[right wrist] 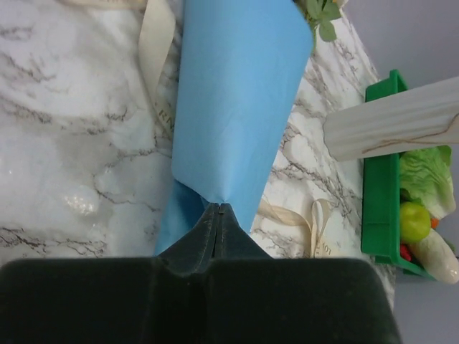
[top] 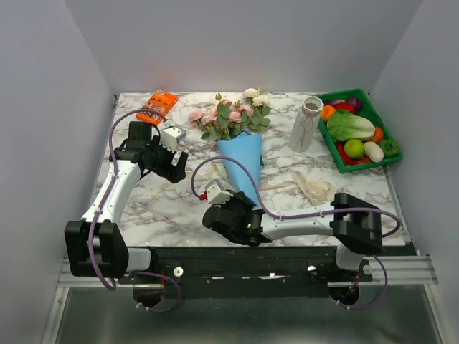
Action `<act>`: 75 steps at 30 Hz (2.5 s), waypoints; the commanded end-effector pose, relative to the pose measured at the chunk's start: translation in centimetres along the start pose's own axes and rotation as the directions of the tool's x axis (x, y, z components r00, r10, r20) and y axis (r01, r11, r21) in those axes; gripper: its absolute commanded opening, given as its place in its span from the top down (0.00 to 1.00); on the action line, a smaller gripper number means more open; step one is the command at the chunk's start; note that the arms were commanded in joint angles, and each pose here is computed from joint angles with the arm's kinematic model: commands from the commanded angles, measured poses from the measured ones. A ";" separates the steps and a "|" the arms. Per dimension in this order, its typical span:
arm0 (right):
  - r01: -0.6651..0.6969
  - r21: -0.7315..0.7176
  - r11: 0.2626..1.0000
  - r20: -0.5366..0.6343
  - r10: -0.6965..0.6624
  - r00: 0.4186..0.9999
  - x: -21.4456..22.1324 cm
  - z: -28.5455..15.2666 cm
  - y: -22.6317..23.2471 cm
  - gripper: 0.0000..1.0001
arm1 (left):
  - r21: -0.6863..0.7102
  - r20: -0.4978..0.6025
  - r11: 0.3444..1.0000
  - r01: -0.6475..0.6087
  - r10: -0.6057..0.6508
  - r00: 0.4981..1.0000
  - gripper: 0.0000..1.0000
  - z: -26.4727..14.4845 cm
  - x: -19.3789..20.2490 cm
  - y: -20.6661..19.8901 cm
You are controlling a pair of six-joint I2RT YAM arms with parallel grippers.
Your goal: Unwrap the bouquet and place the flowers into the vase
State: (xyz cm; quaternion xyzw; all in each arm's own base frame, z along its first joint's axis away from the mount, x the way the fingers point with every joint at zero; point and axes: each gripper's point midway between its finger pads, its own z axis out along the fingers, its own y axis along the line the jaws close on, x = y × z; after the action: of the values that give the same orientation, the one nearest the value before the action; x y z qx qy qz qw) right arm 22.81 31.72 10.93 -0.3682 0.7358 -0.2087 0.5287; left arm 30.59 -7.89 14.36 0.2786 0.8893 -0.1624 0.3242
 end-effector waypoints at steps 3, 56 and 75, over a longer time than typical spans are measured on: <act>-0.343 0.096 0.934 0.117 0.332 0.936 -4.0 -1.5 -6.0 0.99 | 0.002 0.048 1.000 -0.007 0.007 0.999 0.01 -0.7 -0.7 -0.3; -0.398 -0.138 0.907 -0.055 0.394 0.917 1.4 -2.5 -1.2 0.00 | 0.000 0.060 1.000 -0.025 0.025 0.998 0.01 -1.4 -0.9 -0.5; -0.013 -0.188 0.982 -0.067 0.001 0.998 3.8 0.5 -2.3 0.00 | 0.016 0.055 1.000 -0.022 0.021 0.998 0.01 -1.2 -0.6 -0.5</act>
State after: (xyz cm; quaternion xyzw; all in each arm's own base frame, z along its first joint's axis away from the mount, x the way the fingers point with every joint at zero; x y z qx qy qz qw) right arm 21.92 26.82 10.08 -0.3768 0.7842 -0.1342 0.4745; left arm 30.36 -7.84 15.17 0.2828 0.8809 -0.1659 0.3413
